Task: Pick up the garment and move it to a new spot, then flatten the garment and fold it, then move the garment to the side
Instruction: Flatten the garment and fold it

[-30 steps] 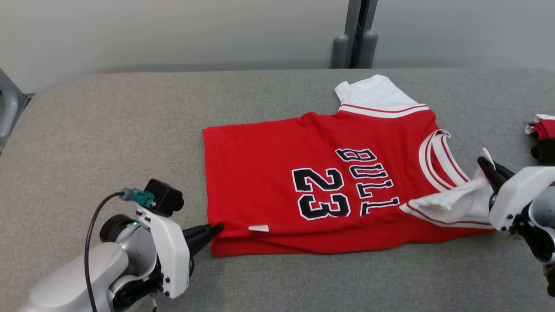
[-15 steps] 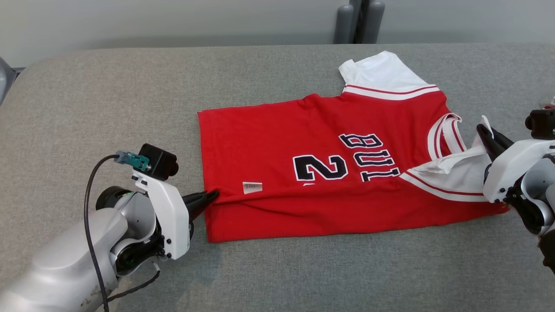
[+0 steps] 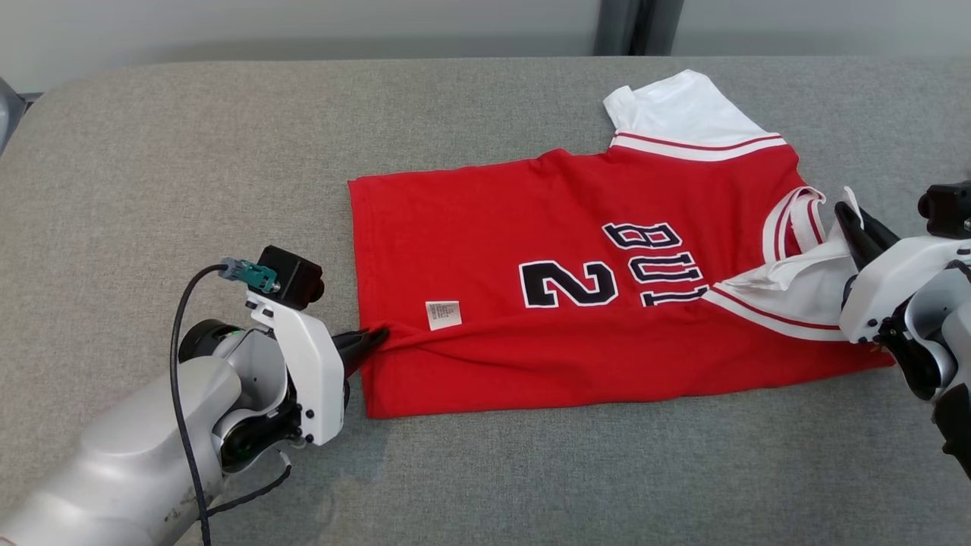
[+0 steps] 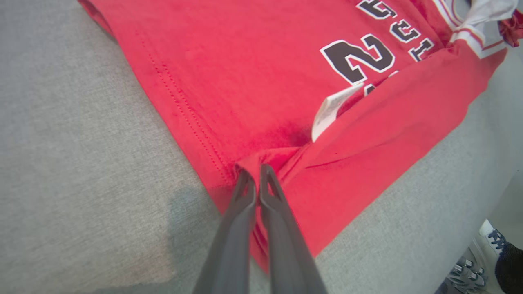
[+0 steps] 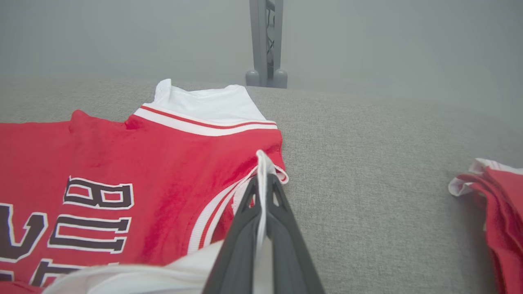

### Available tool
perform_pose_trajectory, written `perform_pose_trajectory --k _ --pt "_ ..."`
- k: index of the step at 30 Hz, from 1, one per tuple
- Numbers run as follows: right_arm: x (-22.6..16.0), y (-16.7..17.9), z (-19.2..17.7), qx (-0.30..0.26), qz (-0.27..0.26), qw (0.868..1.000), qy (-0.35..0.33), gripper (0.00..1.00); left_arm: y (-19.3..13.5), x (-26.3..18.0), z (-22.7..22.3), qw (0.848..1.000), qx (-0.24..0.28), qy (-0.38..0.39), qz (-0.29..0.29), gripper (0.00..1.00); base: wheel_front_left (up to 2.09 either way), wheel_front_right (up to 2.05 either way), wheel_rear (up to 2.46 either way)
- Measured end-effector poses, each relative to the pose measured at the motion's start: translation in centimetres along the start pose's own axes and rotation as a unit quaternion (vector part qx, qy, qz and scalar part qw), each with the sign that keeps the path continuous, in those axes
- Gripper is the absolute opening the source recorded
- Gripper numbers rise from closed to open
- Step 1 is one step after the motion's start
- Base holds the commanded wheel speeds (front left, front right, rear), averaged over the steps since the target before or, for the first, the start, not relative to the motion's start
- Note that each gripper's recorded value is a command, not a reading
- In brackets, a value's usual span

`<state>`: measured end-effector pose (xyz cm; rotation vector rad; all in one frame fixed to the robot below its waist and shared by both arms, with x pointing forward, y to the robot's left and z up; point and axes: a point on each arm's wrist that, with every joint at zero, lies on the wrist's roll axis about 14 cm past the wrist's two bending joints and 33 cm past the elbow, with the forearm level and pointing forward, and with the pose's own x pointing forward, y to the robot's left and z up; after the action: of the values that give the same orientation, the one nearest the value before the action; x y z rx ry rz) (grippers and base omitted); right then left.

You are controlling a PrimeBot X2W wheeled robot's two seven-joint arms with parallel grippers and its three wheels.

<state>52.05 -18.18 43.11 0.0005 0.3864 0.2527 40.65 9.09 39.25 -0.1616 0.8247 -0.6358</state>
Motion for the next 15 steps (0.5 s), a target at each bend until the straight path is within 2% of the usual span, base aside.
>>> perform_pose_trajectory --k 5,6,7,8,12,15 --pt "0.4 0.0 -0.8 0.008 -0.002 1.0 0.009 0.0 0.3 0.4 -0.5 1.0 -0.004 0.003 0.006 0.0 0.0 0.0 0.0" --pt "0.5 0.0 -0.8 0.011 -0.004 1.0 0.009 0.25 0.4 0.5 -0.4 1.0 -0.002 -0.001 0.008 0.27 0.0 0.0 0.0" --pt "0.6 -0.1 -0.8 0.015 -0.005 1.0 0.006 1.0 0.8 0.5 -0.2 1.0 0.002 -0.007 0.014 0.62 0.0 0.0 0.0" --pt "0.6 -0.2 -0.8 0.02 -0.007 1.0 0.005 1.0 1.1 0.6 0.0 1.0 0.003 -0.013 0.021 1.0 0.0 0.0 0.0" --pt "0.7 0.4 -0.5 0.022 -0.003 1.0 -0.007 1.0 2.1 0.7 0.1 0.999 0.0 -0.028 0.041 1.0 0.0 0.0 0.0" --pt "0.2 0.0 0.6 0.02 -0.008 0.999 -0.033 1.0 2.7 0.1 1.5 0.995 0.0 -0.076 0.058 1.0 0.0 0.0 0.0"
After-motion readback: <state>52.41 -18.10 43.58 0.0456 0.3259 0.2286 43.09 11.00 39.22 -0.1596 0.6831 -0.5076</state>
